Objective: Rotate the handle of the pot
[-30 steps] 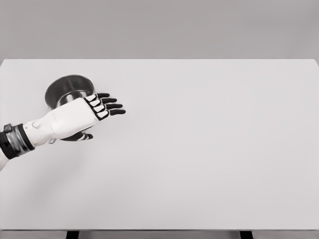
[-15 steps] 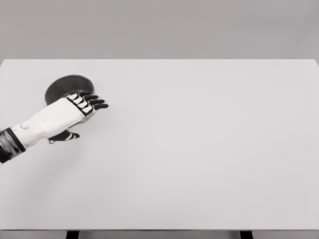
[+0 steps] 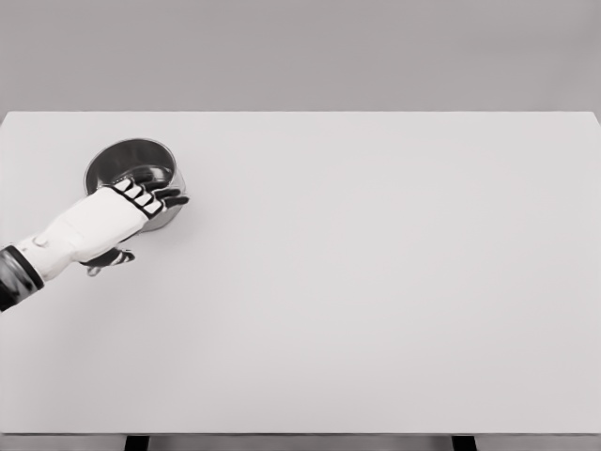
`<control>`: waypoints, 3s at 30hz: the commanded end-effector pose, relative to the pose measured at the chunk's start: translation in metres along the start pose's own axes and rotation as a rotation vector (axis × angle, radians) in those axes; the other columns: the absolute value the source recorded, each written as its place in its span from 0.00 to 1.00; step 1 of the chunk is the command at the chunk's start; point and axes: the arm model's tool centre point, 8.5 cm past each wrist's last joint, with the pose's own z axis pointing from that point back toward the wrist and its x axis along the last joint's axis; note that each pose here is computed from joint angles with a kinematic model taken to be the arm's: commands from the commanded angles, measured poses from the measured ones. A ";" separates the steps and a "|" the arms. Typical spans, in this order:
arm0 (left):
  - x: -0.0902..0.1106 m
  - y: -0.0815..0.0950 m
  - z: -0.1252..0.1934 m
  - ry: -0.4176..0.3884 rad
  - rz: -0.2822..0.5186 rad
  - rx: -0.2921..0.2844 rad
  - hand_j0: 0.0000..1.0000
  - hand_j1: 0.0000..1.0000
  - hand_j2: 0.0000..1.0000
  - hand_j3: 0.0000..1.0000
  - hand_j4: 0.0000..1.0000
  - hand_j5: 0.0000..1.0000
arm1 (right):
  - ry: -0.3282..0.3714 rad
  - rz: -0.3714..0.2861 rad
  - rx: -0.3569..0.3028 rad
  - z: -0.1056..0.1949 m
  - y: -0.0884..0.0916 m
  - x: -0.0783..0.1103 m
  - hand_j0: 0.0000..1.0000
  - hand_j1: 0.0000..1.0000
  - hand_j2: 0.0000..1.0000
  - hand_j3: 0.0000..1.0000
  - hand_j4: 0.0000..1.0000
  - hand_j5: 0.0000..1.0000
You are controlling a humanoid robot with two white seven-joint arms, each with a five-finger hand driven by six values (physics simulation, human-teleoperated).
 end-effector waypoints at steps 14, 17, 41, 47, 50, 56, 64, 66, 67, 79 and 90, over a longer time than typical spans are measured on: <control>-0.017 0.011 0.020 0.071 -0.010 0.035 1.00 1.00 1.00 1.00 1.00 1.00 | 0.001 0.000 0.001 0.000 0.000 0.000 1.00 1.00 1.00 1.00 1.00 1.00; -0.020 0.013 0.022 0.079 -0.014 0.037 1.00 1.00 1.00 1.00 1.00 1.00 | 0.001 0.000 0.001 0.000 0.000 0.000 1.00 1.00 1.00 1.00 1.00 1.00; -0.026 0.020 0.032 0.099 -0.024 0.055 1.00 1.00 1.00 1.00 1.00 1.00 | 0.001 0.000 0.001 0.000 0.000 0.000 1.00 1.00 1.00 1.00 1.00 1.00; -0.033 0.030 0.045 0.100 -0.025 0.096 1.00 1.00 1.00 1.00 1.00 1.00 | 0.001 0.000 0.001 0.000 0.000 0.000 1.00 1.00 1.00 1.00 1.00 1.00; -0.033 0.034 0.048 0.078 -0.027 0.114 1.00 1.00 1.00 1.00 1.00 1.00 | -0.001 0.000 0.001 0.000 0.000 0.000 1.00 1.00 1.00 1.00 1.00 1.00; -0.025 0.020 0.048 0.047 -0.015 0.077 1.00 1.00 1.00 1.00 1.00 1.00 | 0.001 0.000 0.001 0.000 0.000 0.000 1.00 1.00 1.00 1.00 1.00 1.00; -0.026 0.004 0.040 0.109 -0.014 0.025 1.00 1.00 1.00 1.00 1.00 1.00 | 0.001 0.000 0.001 0.000 0.000 0.000 1.00 1.00 1.00 1.00 1.00 1.00; -0.030 0.002 0.041 0.136 -0.003 0.022 1.00 1.00 1.00 1.00 1.00 1.00 | 0.001 0.000 0.001 0.000 0.000 0.000 1.00 1.00 1.00 1.00 1.00 1.00; -0.030 0.001 0.039 0.148 0.005 0.025 1.00 1.00 1.00 1.00 1.00 1.00 | 0.001 0.000 0.001 0.000 0.000 0.000 1.00 1.00 1.00 1.00 1.00 1.00; -0.050 0.001 0.037 0.224 0.029 0.026 1.00 1.00 1.00 1.00 1.00 1.00 | 0.001 0.000 0.001 0.000 0.000 0.000 1.00 1.00 1.00 1.00 1.00 1.00; -0.063 0.004 0.036 0.261 0.036 0.032 1.00 1.00 1.00 1.00 1.00 1.00 | -0.001 0.000 0.001 0.000 0.000 0.000 1.00 1.00 1.00 1.00 1.00 1.00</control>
